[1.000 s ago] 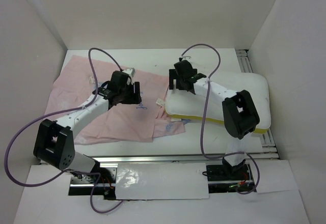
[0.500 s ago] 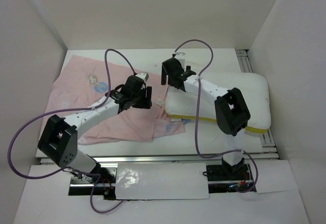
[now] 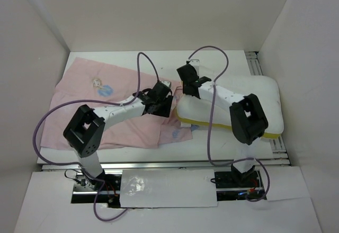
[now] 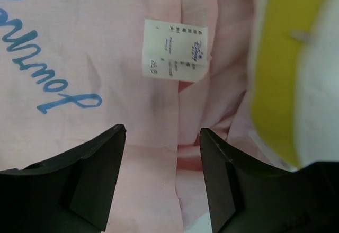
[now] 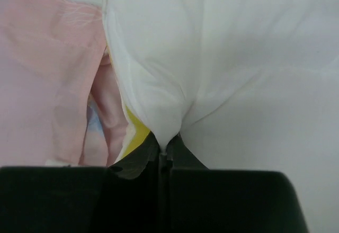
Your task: Put the pillow into the pillowcase
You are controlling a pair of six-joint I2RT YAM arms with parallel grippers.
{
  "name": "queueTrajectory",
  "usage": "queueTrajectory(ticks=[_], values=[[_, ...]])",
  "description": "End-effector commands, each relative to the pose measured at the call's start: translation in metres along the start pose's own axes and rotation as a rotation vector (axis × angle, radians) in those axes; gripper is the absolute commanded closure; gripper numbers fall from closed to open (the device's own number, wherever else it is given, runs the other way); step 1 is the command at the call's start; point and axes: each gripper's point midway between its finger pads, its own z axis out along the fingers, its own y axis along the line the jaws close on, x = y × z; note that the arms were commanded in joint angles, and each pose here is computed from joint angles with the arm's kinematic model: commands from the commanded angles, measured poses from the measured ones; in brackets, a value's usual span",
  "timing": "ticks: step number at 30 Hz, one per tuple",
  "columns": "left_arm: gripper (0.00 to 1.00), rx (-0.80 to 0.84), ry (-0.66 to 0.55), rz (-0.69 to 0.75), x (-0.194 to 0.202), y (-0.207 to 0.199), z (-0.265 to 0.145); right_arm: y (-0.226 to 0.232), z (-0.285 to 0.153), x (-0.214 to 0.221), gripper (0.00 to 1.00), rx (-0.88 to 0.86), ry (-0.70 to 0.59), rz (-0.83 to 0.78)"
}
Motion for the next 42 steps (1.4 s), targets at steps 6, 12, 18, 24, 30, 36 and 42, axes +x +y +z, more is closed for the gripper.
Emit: queueTrajectory(ticks=[6,12,18,24,30,36,42], values=[[0.29,-0.069,-0.056,-0.092,-0.043,-0.001,0.025,-0.041,-0.107,-0.072,1.00,-0.185,-0.211,0.094],[0.29,-0.104,-0.016,-0.052,-0.037,0.006,0.048,-0.060,-0.127,-0.067,1.00,-0.203,-0.226,0.136],[0.29,-0.102,-0.031,-0.063,-0.047,0.004,0.063,-0.062,-0.130,-0.057,1.00,-0.268,-0.203,0.146],[0.29,-0.135,-0.099,-0.013,-0.070,0.006,0.074,-0.079,-0.127,-0.058,1.00,-0.251,-0.202,0.173],[0.28,-0.175,-0.149,0.020,-0.091,0.008,0.083,-0.085,-0.127,-0.056,1.00,-0.267,-0.202,0.188],[0.28,-0.223,-0.134,0.038,-0.096,0.010,0.103,-0.092,-0.115,-0.052,1.00,-0.251,-0.172,0.198],[0.29,-0.203,-0.179,0.025,-0.110,0.003,0.104,-0.092,-0.111,-0.050,1.00,-0.257,-0.159,0.200]])
